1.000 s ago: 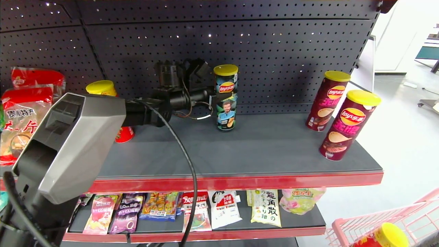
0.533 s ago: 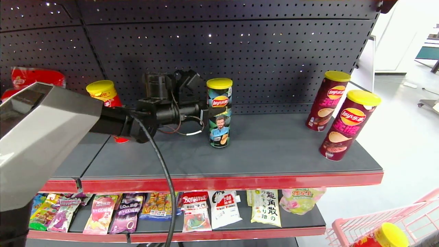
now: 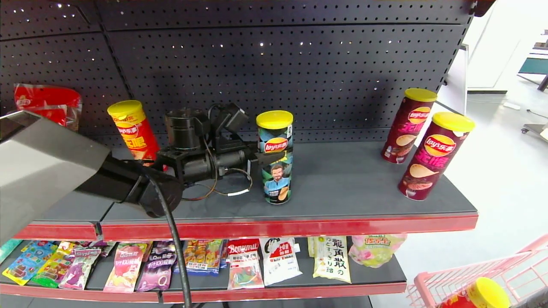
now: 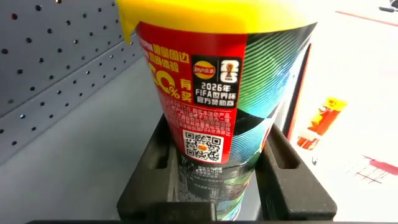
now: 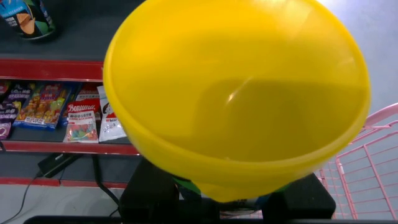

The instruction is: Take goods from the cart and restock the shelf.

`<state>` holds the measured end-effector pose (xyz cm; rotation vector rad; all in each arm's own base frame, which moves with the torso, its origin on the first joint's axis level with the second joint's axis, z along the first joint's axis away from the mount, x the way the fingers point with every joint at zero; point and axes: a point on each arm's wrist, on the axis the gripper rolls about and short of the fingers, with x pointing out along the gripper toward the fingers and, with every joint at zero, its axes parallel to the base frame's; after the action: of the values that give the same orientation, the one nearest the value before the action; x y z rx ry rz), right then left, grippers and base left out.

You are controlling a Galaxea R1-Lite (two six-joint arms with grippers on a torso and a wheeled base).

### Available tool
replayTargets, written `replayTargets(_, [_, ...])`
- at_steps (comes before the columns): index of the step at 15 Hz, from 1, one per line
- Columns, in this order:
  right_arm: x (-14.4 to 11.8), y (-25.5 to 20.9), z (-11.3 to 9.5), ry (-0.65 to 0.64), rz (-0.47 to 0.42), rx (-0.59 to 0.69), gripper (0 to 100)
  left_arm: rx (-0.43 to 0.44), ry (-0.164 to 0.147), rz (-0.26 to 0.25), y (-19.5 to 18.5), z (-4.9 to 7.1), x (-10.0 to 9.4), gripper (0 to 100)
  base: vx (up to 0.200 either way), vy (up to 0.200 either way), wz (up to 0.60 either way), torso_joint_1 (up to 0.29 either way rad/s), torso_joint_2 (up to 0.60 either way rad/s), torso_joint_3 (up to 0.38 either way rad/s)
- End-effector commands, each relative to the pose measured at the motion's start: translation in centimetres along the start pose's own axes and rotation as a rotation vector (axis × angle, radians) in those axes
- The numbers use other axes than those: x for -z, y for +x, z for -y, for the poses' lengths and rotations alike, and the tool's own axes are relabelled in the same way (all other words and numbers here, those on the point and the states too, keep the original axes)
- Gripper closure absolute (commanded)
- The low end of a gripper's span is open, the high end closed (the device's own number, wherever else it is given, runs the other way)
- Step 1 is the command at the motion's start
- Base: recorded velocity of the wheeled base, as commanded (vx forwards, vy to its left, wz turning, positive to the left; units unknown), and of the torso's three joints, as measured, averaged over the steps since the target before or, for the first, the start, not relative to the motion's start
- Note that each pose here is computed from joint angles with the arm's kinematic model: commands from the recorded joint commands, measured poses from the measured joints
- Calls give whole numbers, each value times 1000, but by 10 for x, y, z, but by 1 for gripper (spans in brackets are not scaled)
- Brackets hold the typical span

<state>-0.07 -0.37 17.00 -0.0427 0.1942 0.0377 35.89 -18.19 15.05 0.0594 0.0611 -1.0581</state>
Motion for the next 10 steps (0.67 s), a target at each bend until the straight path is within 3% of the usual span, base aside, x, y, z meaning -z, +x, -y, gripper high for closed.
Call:
replayTargets(1, [-1,0,0,-1,3,0,100,-5,-2,-3,-2,4,0,100,0,0,0,0,0,0])
replayTargets(10, [-1,-1,0,-1,9,2,100,30,-5,-18,-1,15,11,100,0,0,0,0,0,0])
